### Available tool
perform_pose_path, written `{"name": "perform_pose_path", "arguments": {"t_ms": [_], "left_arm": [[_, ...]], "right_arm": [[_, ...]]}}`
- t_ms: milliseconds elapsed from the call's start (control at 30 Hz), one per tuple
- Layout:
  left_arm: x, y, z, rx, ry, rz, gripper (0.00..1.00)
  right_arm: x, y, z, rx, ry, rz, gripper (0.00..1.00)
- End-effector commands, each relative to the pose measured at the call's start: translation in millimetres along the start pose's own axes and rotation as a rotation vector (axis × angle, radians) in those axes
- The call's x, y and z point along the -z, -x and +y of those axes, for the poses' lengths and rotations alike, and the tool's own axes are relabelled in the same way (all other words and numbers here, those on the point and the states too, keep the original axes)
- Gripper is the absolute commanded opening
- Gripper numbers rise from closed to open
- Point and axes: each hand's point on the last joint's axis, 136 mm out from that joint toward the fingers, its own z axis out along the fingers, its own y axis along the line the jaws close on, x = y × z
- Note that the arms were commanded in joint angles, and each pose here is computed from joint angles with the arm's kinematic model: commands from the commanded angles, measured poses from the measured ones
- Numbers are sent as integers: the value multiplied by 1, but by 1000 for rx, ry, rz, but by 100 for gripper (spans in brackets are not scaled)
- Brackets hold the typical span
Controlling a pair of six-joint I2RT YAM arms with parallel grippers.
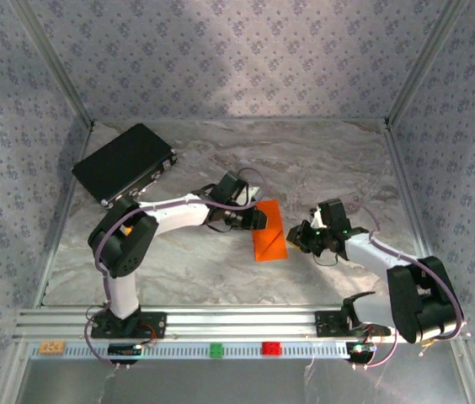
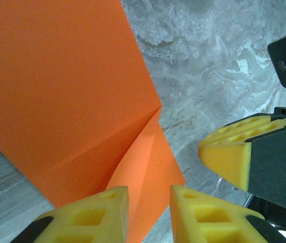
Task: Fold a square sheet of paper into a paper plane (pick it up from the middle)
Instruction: Turn over the paper at the center of the table.
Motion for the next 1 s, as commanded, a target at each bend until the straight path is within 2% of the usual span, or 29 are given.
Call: {"name": "perform_pose_path", "arguments": {"t_ms": [0,133,267,533,967], "left_arm": [[-1,-1,-12,-34,-32,27,27],[-1,-2,-19,-65,-33,31,27],[-8,-8,-17,-67,-20,60,22],[-28,-24,13,-46,67,121,15],[-42,-42,38,-5,106,162,10]], "right_arm": [[-2,-6,-10,-28,-37,7,17],[-4,-8,-9,-27,-34,11,17],[-7,-10,-7,-25,-30,21,18],[-10,-17,-10,-24,-51,47,21],[-16,-27,-13,-17,-77,90,29]]}}
